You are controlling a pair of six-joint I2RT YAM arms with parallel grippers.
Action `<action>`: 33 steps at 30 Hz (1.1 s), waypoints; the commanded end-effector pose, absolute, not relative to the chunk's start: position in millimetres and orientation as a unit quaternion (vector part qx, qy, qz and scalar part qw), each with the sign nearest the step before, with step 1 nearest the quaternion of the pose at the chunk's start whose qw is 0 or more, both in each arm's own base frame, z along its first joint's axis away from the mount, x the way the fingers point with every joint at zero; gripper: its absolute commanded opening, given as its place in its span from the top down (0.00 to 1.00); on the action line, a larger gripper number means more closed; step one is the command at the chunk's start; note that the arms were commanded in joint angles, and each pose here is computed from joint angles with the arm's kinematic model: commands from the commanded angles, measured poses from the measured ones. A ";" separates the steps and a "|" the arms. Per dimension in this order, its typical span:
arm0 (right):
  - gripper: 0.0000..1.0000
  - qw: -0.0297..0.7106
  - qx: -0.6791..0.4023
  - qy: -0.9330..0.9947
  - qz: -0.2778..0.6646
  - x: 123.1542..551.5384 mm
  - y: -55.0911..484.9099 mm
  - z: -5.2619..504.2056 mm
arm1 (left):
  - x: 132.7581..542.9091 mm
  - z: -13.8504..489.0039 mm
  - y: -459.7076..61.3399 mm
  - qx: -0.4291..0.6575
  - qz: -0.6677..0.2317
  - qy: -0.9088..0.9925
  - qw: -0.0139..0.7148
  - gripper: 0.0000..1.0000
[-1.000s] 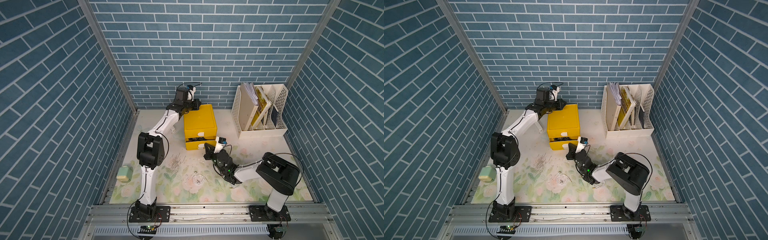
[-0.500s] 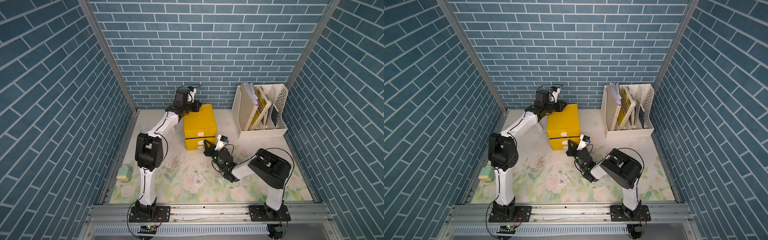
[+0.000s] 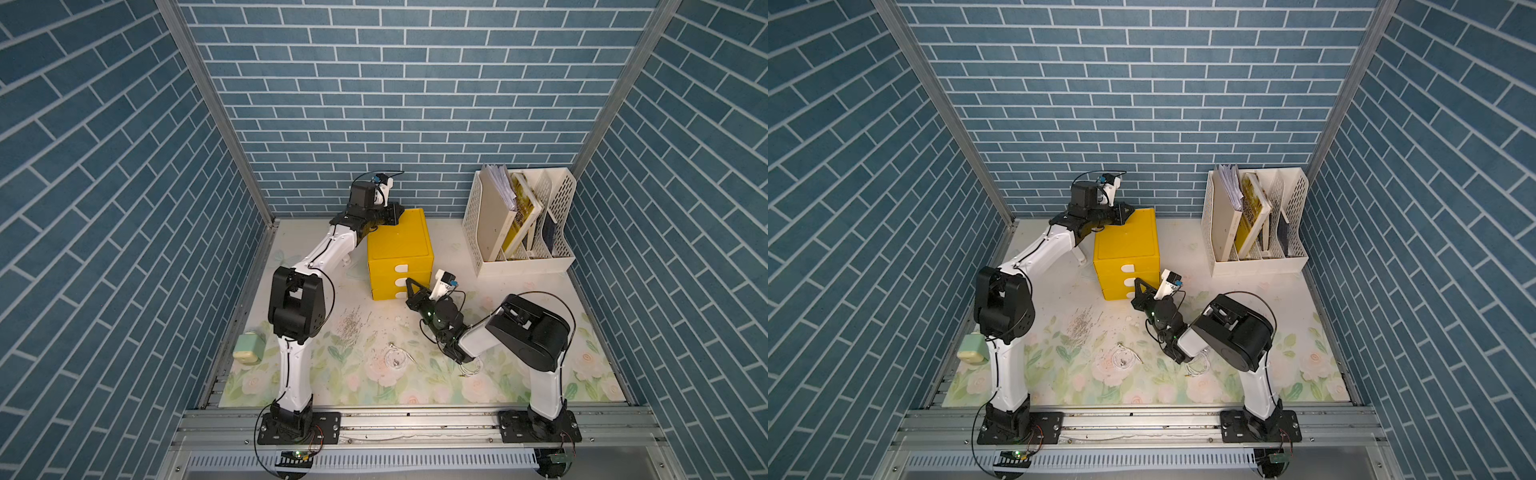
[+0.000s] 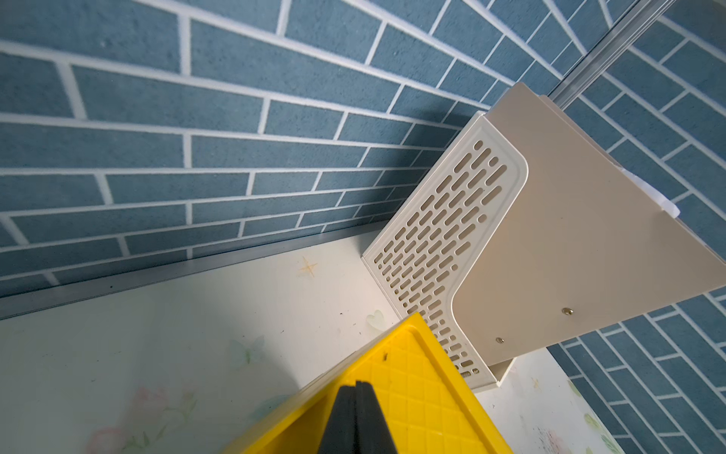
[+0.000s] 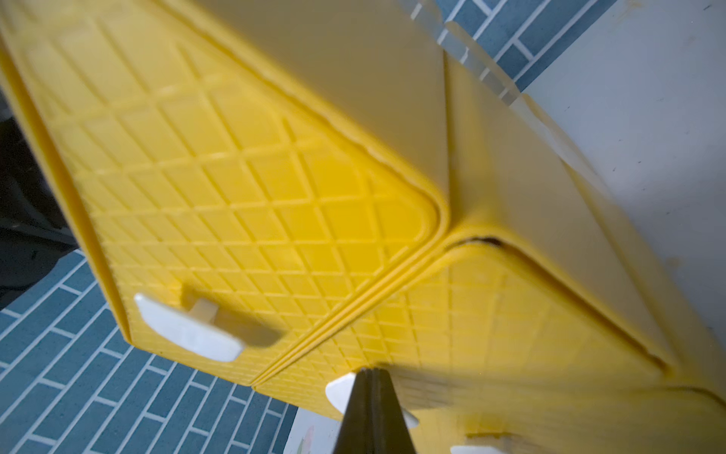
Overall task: Place the wired earphones into the drawer by color
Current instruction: Close the drawer in the storage box.
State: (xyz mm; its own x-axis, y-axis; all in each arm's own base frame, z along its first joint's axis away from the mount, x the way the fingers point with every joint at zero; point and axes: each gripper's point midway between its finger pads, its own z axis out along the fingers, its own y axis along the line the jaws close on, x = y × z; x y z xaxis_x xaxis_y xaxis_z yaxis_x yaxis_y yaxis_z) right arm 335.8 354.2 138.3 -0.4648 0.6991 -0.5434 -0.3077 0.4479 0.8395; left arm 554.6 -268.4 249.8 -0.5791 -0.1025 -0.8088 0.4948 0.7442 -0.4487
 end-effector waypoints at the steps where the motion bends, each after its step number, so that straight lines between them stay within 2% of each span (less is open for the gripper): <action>1: 1.00 0.500 0.178 0.688 0.496 345.3 347.5 133.6 | 523.0 144.1 -258.5 0.080 -0.312 0.900 0.294 0.91; 8: 1.00 0.493 0.172 0.692 0.499 341.6 345.6 133.7 | 521.4 145.5 -257.5 0.079 -0.311 0.900 0.294 0.91; 14: 1.00 0.455 0.173 0.696 0.528 318.4 340.1 123.3 | 522.8 149.9 -253.8 0.073 -0.305 0.901 0.298 0.88; 15: 0.97 0.448 0.177 0.698 0.530 313.4 338.5 119.7 | 523.1 150.6 -253.3 0.072 -0.305 0.901 0.299 0.87; 21: 0.52 0.412 0.183 0.696 0.559 291.3 347.1 106.0 | 523.7 150.5 -251.1 0.065 -0.302 0.903 0.300 0.81; 22: 0.48 0.406 0.186 0.695 0.564 290.3 349.3 103.6 | 523.8 151.2 -250.8 0.065 -0.302 0.902 0.300 0.80; 25: 0.42 0.389 0.203 0.684 0.583 289.5 356.4 98.7 | 523.4 150.6 -249.9 0.063 -0.302 0.903 0.300 0.77; 33: 0.44 0.352 0.257 0.669 0.602 292.2 364.8 69.8 | 522.7 149.8 -248.4 0.063 -0.301 0.904 0.299 0.77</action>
